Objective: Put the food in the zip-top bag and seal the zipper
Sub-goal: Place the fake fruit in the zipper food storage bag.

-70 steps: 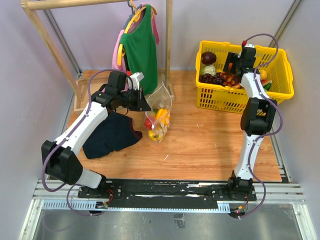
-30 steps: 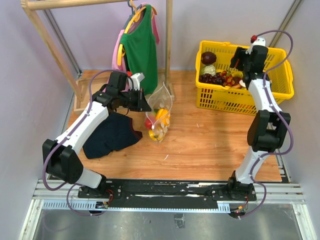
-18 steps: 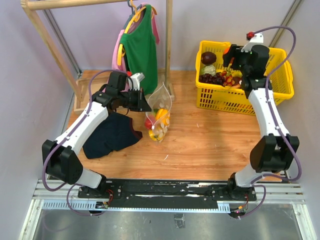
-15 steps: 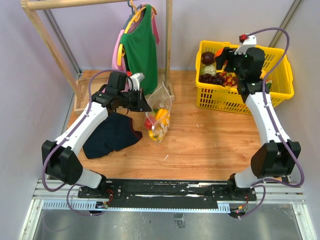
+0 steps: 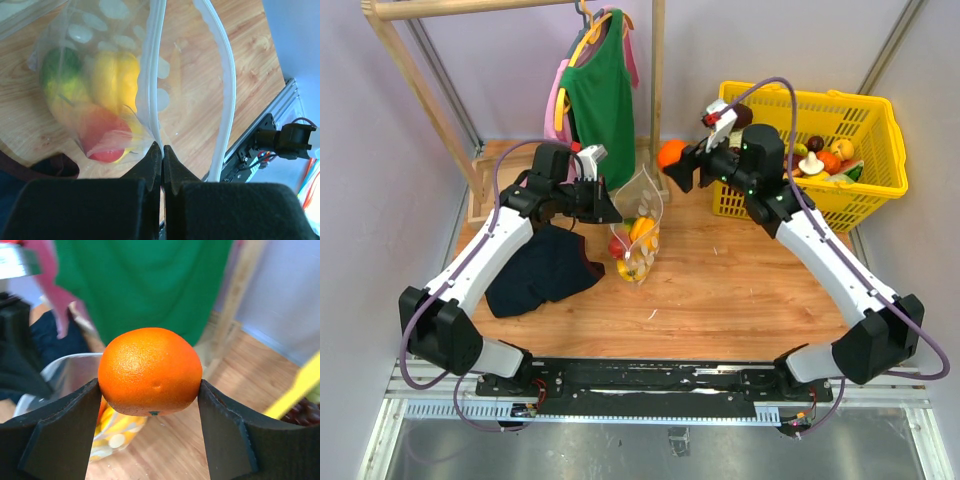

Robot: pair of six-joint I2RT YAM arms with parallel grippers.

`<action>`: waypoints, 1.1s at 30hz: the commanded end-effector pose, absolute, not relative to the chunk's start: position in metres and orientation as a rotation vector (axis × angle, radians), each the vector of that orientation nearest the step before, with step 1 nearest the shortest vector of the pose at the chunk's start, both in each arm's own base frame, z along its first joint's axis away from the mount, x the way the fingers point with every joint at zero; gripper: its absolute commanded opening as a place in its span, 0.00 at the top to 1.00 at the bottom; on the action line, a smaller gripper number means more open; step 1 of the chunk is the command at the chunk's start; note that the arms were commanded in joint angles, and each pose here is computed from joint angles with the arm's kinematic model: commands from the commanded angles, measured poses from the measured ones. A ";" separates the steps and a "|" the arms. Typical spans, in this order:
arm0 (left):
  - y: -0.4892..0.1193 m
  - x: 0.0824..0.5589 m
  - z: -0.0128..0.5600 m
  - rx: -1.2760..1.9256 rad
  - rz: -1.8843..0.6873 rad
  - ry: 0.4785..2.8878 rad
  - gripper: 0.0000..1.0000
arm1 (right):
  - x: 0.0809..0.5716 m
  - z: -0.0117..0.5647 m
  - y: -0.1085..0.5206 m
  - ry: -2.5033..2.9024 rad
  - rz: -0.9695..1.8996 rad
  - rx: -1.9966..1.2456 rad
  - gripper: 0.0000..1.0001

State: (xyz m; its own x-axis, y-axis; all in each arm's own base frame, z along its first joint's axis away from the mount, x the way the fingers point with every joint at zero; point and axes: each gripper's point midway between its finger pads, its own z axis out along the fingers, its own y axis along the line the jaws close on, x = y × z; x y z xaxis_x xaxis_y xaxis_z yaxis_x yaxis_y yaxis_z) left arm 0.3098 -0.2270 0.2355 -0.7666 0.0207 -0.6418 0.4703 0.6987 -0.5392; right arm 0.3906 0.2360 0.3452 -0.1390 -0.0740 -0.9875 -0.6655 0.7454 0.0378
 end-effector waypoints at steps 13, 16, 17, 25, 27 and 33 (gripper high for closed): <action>-0.226 0.308 0.247 0.377 -0.972 2.244 0.99 | 0.314 0.295 0.335 1.523 0.767 -1.064 0.48; -0.226 0.308 0.248 0.378 -0.976 2.244 1.00 | 0.316 0.283 0.339 1.545 0.762 -1.072 0.48; -0.226 0.307 0.247 0.378 -0.976 2.244 1.00 | 0.317 0.279 0.340 1.550 0.756 -1.078 0.47; -0.227 0.307 0.247 0.378 -0.981 2.243 1.00 | 0.341 0.245 0.346 1.618 0.684 -1.087 0.44; -0.227 0.307 0.248 0.379 -0.982 2.243 1.00 | 0.348 0.240 0.347 1.627 0.662 -1.080 0.43; -0.227 0.307 0.247 0.379 -0.982 2.244 1.00 | 0.361 0.226 0.356 1.647 0.650 -1.079 0.35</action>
State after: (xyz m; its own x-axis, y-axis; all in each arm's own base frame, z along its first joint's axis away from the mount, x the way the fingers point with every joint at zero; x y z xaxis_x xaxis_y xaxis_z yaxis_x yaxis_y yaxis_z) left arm 0.3094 -0.2271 0.2358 -0.7652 0.0176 -0.6436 0.4708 0.6972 -0.5406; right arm 0.3483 0.3439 0.2095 -0.1459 -0.3590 -0.9219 -0.8940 0.4469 -0.0326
